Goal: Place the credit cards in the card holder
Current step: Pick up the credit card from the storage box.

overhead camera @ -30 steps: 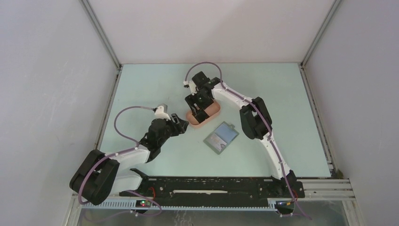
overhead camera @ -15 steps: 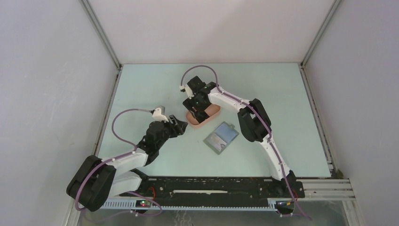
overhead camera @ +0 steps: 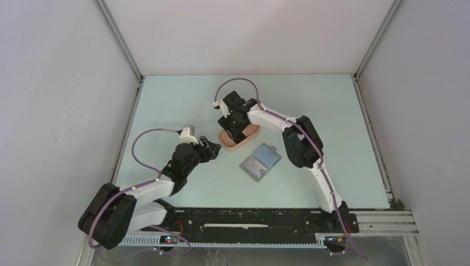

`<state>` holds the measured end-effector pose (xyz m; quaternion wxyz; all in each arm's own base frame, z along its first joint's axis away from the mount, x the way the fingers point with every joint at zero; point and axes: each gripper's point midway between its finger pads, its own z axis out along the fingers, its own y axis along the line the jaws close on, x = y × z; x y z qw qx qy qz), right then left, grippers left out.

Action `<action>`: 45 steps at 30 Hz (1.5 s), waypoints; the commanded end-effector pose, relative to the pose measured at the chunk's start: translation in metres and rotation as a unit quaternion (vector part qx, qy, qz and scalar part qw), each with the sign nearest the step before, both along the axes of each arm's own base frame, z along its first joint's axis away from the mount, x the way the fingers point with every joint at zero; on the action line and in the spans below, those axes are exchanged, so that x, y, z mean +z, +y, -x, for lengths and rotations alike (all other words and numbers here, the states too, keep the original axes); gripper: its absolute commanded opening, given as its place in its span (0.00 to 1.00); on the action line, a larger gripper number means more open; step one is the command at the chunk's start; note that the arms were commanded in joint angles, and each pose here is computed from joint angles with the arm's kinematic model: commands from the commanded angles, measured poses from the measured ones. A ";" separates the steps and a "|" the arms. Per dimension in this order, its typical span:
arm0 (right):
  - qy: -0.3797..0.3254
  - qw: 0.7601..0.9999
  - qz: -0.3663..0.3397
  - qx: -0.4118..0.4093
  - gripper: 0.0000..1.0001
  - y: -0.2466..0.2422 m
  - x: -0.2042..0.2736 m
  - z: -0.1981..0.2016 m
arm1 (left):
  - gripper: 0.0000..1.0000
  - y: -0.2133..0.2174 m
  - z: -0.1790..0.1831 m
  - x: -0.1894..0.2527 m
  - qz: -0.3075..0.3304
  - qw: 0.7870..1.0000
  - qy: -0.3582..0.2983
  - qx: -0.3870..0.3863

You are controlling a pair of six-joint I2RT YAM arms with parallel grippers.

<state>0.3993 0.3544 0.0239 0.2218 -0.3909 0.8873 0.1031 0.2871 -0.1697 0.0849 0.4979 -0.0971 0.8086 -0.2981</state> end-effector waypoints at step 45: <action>0.083 0.995 -0.061 0.012 0.69 -0.017 0.006 0.006 | 0.62 -0.022 -0.010 0.024 0.048 0.998 -0.027 -0.035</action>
